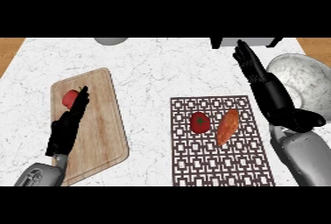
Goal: Pick the tomato from the placemat and place it in the bowl
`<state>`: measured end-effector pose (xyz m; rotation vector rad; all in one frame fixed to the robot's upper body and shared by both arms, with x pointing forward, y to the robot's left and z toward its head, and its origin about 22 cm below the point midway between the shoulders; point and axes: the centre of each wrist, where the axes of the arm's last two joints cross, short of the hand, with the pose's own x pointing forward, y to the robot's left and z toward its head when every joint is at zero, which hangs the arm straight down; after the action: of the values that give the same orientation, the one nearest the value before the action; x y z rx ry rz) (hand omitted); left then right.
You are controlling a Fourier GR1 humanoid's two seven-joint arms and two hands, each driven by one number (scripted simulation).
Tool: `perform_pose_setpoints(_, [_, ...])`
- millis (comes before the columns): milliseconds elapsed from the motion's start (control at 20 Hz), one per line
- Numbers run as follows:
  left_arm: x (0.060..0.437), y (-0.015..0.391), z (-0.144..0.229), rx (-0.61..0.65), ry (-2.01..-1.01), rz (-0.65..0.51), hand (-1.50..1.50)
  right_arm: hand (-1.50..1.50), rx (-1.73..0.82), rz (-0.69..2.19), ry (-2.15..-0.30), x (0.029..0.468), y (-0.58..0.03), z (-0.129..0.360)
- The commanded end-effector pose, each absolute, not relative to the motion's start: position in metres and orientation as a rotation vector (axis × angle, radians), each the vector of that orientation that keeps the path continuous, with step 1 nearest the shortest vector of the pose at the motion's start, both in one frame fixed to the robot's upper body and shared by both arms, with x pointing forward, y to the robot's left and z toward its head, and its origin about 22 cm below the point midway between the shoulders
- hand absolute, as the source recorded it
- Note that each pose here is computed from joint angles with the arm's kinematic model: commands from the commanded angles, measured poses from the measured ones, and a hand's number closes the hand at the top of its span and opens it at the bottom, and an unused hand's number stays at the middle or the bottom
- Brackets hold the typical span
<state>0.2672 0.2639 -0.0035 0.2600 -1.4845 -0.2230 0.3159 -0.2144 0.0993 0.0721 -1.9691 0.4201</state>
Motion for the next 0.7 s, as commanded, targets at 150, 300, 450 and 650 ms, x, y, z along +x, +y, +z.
perform_pose_setpoints(150, [0.281, 0.270, 0.047, 0.065, -1.674, -0.071, 0.00, -1.50, -0.026, 0.061, -1.677, 0.318, -0.214, 0.064])
perform_pose_setpoints(300, [0.282, 0.264, 0.041, 0.050, -1.683, -0.036, 0.00, -1.50, -0.583, 0.402, -1.442, 0.308, -0.297, 0.035])
perform_pose_setpoints(450, [0.278, 0.277, 0.041, -0.044, -1.699, 0.061, 0.00, -1.50, -0.612, -0.108, -1.318, 0.306, -0.257, -0.002])
perform_pose_setpoints(650, [0.278, 0.291, 0.064, -0.082, -1.695, 0.042, 0.00, -1.50, -0.754, -0.025, -1.434, 0.317, -0.222, 0.019])
